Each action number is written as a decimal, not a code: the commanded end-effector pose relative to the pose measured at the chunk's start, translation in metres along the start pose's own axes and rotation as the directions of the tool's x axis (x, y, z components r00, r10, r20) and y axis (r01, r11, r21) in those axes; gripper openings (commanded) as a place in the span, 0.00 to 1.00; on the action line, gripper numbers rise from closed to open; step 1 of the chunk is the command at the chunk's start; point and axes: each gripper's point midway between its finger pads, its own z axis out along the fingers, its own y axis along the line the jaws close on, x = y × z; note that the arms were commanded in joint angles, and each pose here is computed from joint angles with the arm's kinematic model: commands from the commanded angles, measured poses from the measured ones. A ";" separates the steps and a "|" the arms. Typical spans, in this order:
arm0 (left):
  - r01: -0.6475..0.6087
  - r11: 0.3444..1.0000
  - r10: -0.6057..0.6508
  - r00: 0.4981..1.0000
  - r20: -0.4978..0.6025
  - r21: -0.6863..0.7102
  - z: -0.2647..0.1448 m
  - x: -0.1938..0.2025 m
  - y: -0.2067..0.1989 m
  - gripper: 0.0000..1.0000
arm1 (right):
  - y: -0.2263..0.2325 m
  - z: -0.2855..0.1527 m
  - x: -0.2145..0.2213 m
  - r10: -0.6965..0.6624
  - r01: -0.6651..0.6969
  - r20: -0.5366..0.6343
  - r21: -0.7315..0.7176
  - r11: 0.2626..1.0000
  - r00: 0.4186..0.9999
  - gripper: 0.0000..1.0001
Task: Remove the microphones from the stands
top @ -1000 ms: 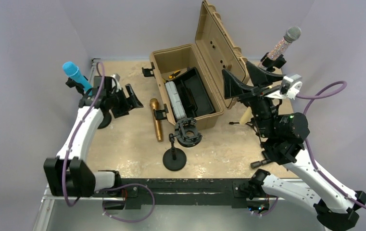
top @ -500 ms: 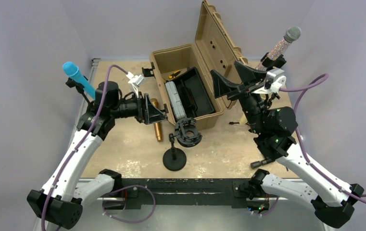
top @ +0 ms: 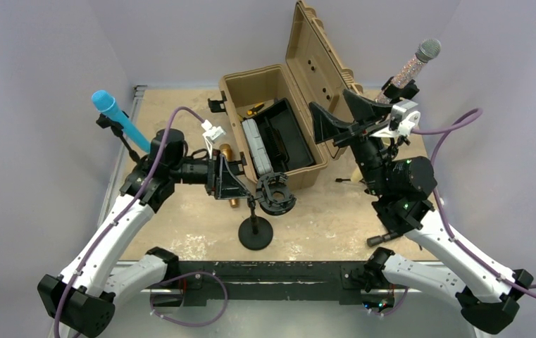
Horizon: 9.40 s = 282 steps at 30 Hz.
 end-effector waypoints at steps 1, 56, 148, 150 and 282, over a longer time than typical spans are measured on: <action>-0.048 0.997 0.051 0.998 -0.032 0.065 0.005 0.007 -0.015 0.62 | 0.004 0.003 -0.021 0.032 -0.031 0.057 -0.011 0.999 0.998 0.93; 0.024 0.953 -0.106 0.960 -0.258 -0.302 0.032 0.100 0.086 0.23 | 0.004 -0.004 -0.017 0.057 -0.057 0.050 -0.017 0.998 0.997 0.92; 0.093 -0.043 0.473 0.879 0.062 -0.995 -0.187 -0.123 0.060 0.97 | 0.005 -0.010 -0.005 0.061 -0.059 0.040 -0.035 0.998 0.997 0.92; 0.192 -0.057 0.490 0.860 0.140 -0.980 -0.205 -0.131 0.057 1.00 | 0.004 -0.010 -0.004 0.053 -0.052 0.039 -0.031 0.998 0.998 0.92; 0.289 0.284 0.521 0.754 0.400 -0.914 -0.175 -0.123 0.041 0.85 | 0.143 0.060 0.171 -0.017 -0.065 -0.148 -0.531 0.845 0.989 0.86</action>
